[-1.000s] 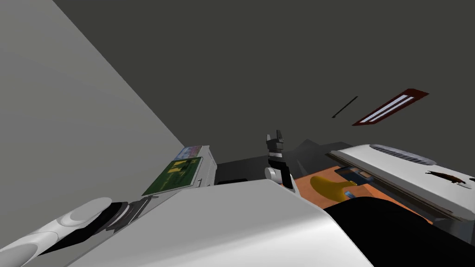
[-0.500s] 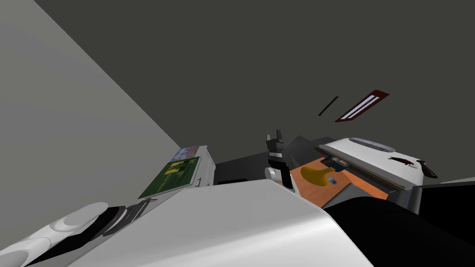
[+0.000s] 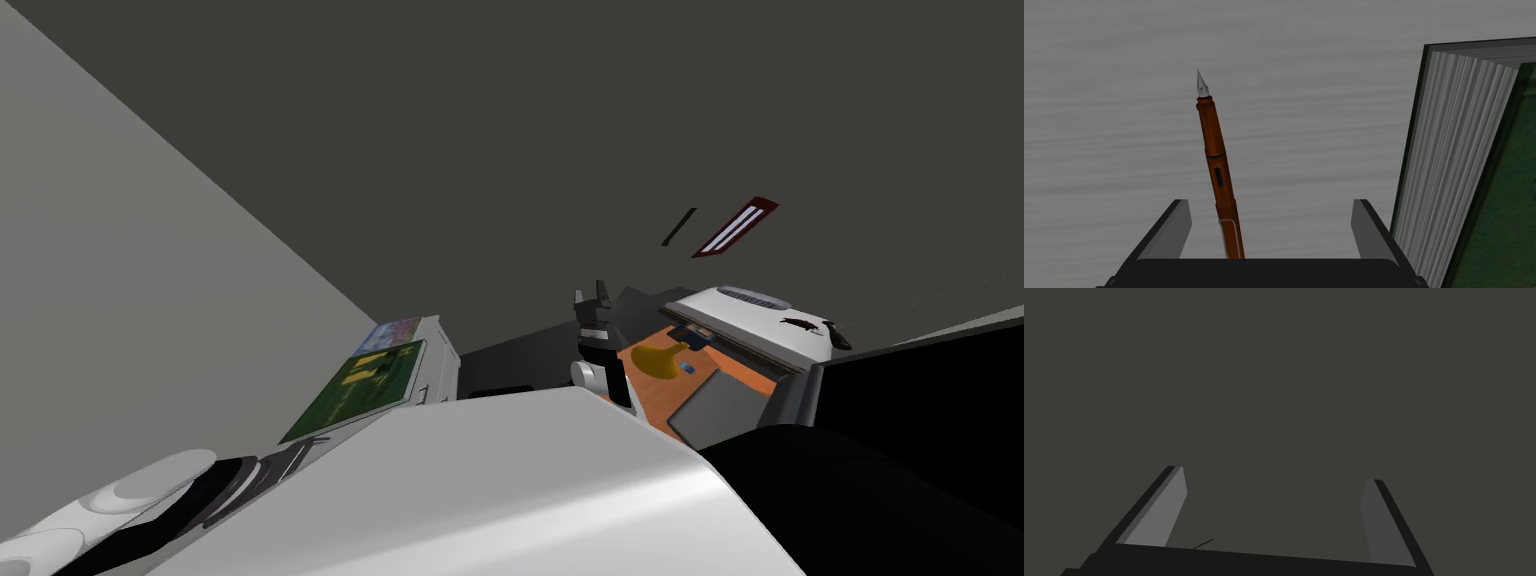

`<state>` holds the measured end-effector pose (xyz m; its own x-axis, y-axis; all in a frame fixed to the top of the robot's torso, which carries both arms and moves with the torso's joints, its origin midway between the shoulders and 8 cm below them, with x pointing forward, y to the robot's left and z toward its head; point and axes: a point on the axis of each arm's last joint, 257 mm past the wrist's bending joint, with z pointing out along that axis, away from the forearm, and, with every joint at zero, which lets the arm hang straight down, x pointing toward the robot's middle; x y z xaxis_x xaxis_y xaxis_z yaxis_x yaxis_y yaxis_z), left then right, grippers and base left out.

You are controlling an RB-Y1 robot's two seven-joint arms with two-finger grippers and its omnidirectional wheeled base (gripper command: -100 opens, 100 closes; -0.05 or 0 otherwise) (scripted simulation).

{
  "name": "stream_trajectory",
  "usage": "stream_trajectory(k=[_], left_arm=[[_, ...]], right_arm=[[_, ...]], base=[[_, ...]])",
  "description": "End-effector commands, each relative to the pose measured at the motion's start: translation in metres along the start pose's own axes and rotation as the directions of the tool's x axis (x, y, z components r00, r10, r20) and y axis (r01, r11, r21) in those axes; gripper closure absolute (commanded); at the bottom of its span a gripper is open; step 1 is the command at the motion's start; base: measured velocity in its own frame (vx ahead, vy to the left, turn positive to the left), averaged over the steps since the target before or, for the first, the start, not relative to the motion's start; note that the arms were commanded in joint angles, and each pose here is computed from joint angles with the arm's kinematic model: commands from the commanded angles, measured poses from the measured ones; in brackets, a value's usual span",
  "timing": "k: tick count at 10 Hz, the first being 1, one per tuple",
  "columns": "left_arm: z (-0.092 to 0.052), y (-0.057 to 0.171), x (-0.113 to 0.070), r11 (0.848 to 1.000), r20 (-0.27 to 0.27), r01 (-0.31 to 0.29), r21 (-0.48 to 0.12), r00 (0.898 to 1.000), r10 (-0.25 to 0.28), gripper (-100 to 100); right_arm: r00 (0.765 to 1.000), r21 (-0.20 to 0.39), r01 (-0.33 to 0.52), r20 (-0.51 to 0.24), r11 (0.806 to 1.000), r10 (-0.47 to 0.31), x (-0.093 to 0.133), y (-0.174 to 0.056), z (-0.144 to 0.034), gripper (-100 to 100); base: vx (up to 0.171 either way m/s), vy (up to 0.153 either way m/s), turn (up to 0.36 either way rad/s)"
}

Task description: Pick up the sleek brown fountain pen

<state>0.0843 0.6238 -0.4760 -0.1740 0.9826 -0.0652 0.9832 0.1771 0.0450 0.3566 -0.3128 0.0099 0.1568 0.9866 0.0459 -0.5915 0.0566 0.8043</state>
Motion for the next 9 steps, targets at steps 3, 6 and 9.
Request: stream_trajectory(k=[3, 6, 9], left_arm=[[0.002, -0.005, -0.004, 0.999, 0.016, 0.050, -0.007, 0.999, -0.049, -100], [0.001, -0.017, 0.006, 0.995, -0.003, 0.104, -0.007, 0.995, -0.104, -100], [-0.002, -0.030, 0.019, 0.988, -0.031, 0.153, -0.005, 0.988, -0.153, -100]], right_arm=[[1.000, 0.000, 0.000, 0.000, 1.000, 0.000, 0.000, 0.000, 0.000, 0], [1.000, 0.000, 0.000, 0.000, 1.000, 0.000, 0.000, 0.000, 0.000, 0], [1.000, 0.000, 0.000, 0.000, 1.000, 0.000, 0.000, 0.000, 0.000, 0]], base=[[-0.033, -0.015, -0.068], [-0.053, -0.034, -0.164], [-0.044, -0.030, -0.146]])
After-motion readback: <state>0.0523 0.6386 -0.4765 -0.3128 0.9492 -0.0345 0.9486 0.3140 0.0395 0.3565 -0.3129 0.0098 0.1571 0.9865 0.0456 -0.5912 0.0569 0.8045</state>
